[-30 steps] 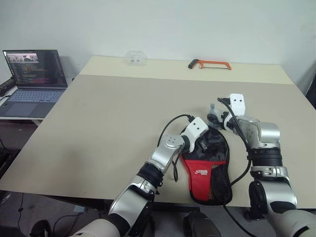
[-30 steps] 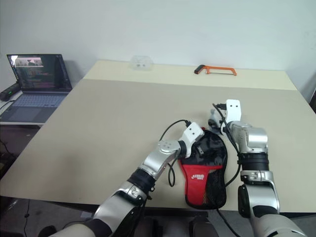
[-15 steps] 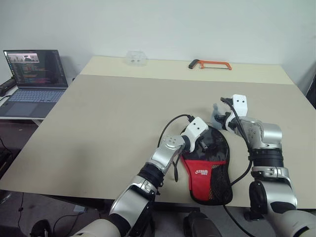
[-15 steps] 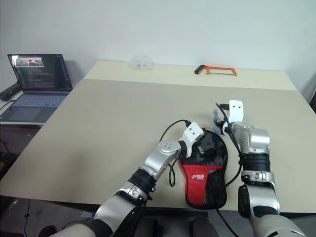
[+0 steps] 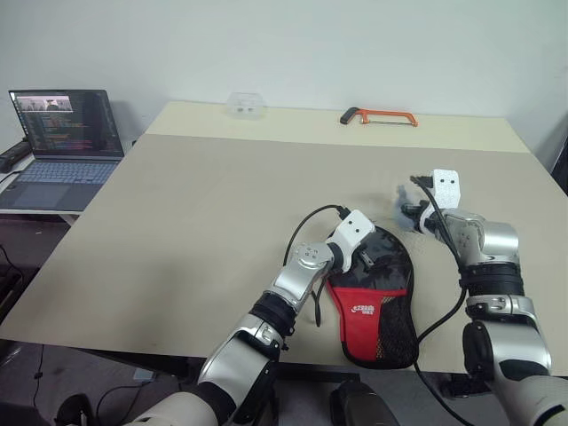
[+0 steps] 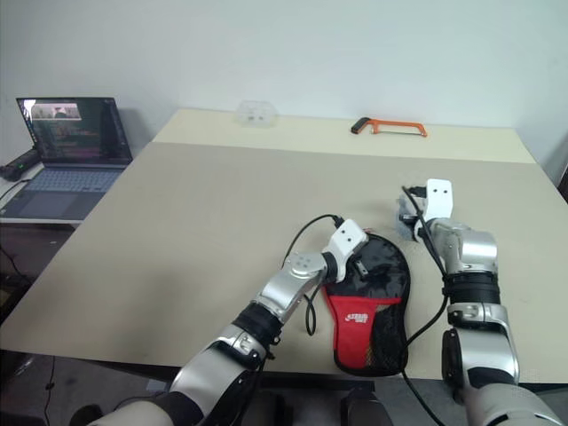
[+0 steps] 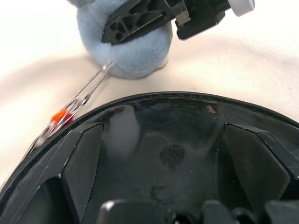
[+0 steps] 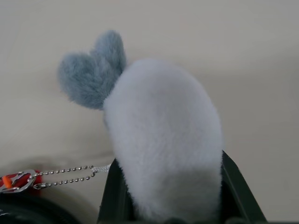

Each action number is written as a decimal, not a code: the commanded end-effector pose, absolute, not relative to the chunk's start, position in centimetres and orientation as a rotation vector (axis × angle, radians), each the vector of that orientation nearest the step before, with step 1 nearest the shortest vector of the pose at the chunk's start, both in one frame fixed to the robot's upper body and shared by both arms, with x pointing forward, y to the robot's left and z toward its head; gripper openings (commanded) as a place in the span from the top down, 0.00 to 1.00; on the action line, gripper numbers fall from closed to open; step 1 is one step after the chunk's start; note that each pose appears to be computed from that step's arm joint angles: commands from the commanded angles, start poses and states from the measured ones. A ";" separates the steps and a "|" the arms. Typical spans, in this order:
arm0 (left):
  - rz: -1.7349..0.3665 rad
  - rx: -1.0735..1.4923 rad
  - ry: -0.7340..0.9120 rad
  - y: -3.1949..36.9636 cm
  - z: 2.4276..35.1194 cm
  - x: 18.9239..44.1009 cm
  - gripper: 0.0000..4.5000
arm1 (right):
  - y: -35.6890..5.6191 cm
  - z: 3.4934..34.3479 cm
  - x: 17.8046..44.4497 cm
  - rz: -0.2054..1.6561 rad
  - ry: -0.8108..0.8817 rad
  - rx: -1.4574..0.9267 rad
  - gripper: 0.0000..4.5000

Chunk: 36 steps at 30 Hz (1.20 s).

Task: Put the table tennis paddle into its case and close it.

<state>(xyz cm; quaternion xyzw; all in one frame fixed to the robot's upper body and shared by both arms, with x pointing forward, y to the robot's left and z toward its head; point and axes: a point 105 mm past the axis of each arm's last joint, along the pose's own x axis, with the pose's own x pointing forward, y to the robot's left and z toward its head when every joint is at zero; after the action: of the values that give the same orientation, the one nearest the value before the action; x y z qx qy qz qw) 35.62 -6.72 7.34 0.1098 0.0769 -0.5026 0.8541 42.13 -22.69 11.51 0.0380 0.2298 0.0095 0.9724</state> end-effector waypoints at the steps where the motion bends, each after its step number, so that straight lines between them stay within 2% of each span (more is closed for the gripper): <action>1: -1.032 0.249 0.296 -5.6 3.7 35.0 0.00 | -26.3 13.1 42.3 -0.093 0.413 0.005 0.85; 7: -1.033 0.253 0.300 -5.5 3.6 35.0 0.00 | -27.8 13.8 42.0 -0.103 0.407 0.017 0.85; 13: -1.041 0.258 0.305 -5.6 3.4 34.9 0.00 | -29.5 14.0 40.2 -0.063 0.437 -0.026 0.85; 19: -1.046 0.267 0.315 -5.3 3.0 34.7 0.00 | -28.3 13.6 36.9 0.113 0.500 -0.110 0.85; 28: -1.047 0.297 0.326 -4.9 2.7 34.8 0.00 | -26.8 12.5 29.5 0.440 0.627 -0.388 0.86; 36: -1.047 0.333 0.335 -4.6 2.4 34.9 0.00 | -26.8 12.3 26.5 0.577 0.656 -0.505 0.86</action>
<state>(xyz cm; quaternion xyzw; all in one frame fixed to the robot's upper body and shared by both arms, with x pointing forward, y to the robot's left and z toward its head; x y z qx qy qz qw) 35.61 -6.34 6.91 0.1400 0.0781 -0.5091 0.8457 26.62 -26.89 11.01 -0.2194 0.3338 0.2660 0.8773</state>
